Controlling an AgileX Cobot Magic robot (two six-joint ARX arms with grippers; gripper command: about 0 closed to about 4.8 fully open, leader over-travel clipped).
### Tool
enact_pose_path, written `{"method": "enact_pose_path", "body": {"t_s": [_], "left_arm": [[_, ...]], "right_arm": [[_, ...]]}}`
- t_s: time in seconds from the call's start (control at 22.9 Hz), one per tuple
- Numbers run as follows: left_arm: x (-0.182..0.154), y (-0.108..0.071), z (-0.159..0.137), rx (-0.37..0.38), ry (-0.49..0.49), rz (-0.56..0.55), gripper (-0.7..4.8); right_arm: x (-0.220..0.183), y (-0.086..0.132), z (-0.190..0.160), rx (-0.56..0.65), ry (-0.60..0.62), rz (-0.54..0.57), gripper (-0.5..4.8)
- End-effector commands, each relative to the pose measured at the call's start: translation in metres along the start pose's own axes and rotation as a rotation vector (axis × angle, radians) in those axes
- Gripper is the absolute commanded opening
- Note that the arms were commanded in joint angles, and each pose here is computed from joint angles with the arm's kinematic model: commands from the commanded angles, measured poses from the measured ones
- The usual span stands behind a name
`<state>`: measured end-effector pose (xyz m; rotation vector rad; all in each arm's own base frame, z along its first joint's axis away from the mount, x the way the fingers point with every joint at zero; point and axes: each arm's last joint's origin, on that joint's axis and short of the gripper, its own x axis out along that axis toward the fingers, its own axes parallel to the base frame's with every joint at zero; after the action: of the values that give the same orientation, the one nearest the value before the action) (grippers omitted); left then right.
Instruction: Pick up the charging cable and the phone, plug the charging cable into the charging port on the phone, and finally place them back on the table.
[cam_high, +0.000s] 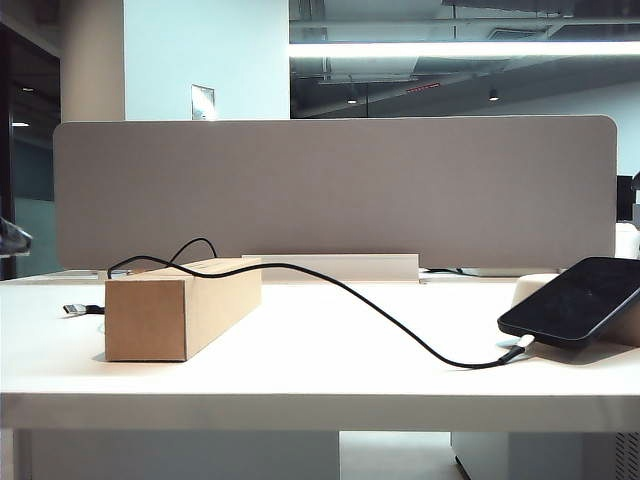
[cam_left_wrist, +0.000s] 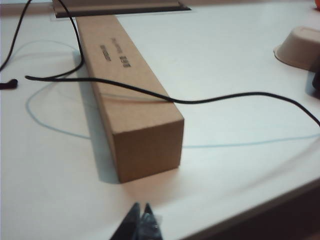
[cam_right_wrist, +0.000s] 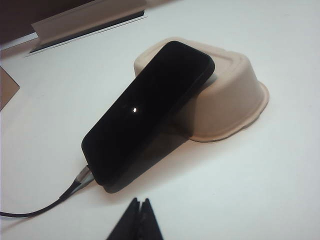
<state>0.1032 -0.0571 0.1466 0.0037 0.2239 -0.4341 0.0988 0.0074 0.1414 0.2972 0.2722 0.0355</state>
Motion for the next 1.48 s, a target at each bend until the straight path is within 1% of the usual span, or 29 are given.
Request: {"method": "enact_pose_path", "body": {"t_s": [0.04, 0.17, 0.26, 0.31, 0.44, 0.48, 0.52, 0.61, 0.87, 1.48], "left_arm": [[-0.001, 0.006, 0.004, -0.008, -0.038, 0.044, -0.06], [-0.003, 0.015, 0.007, -0.025, -0.063, 0.120, -0.06], [-0.006, 0.025, 0.009, -0.041, -0.096, 0.210, -0.06], [-0.010, 0.029, 0.012, -0.048, -0.130, 0.258, -0.06], [-0.019, 0.038, 0.018, -0.054, -0.224, 0.348, -0.06], [-0.021, 0.039, 0.019, -0.055, -0.238, 0.365, -0.06], [-0.024, 0.043, 0.021, -0.057, -0.266, 0.405, -0.06], [-0.027, 0.047, 0.021, -0.059, -0.281, 0.442, -0.06], [-0.032, 0.050, 0.019, -0.060, -0.274, 0.472, -0.06], [-0.034, 0.050, 0.017, -0.052, -0.271, 0.475, -0.06]], "right_arm": [[0.001, -0.001, -0.001, -0.003, 0.001, -0.003, -0.06], [0.001, -0.001, -0.001, -0.003, 0.001, -0.003, -0.06], [0.001, -0.001, -0.001, -0.003, 0.001, -0.003, -0.06], [0.001, -0.001, -0.001, -0.003, 0.001, -0.003, -0.06], [0.001, -0.001, -0.001, -0.003, 0.001, -0.003, -0.06], [0.001, -0.001, -0.001, -0.003, 0.001, -0.003, -0.06], [0.001, -0.001, -0.001, -0.003, 0.001, -0.003, -0.06], [0.001, -0.001, -0.001, -0.003, 0.001, -0.003, -0.06], [0.001, -0.001, -0.001, -0.003, 0.001, -0.003, -0.06], [0.001, -0.001, -0.001, -0.003, 0.001, -0.003, -0.06]]}}
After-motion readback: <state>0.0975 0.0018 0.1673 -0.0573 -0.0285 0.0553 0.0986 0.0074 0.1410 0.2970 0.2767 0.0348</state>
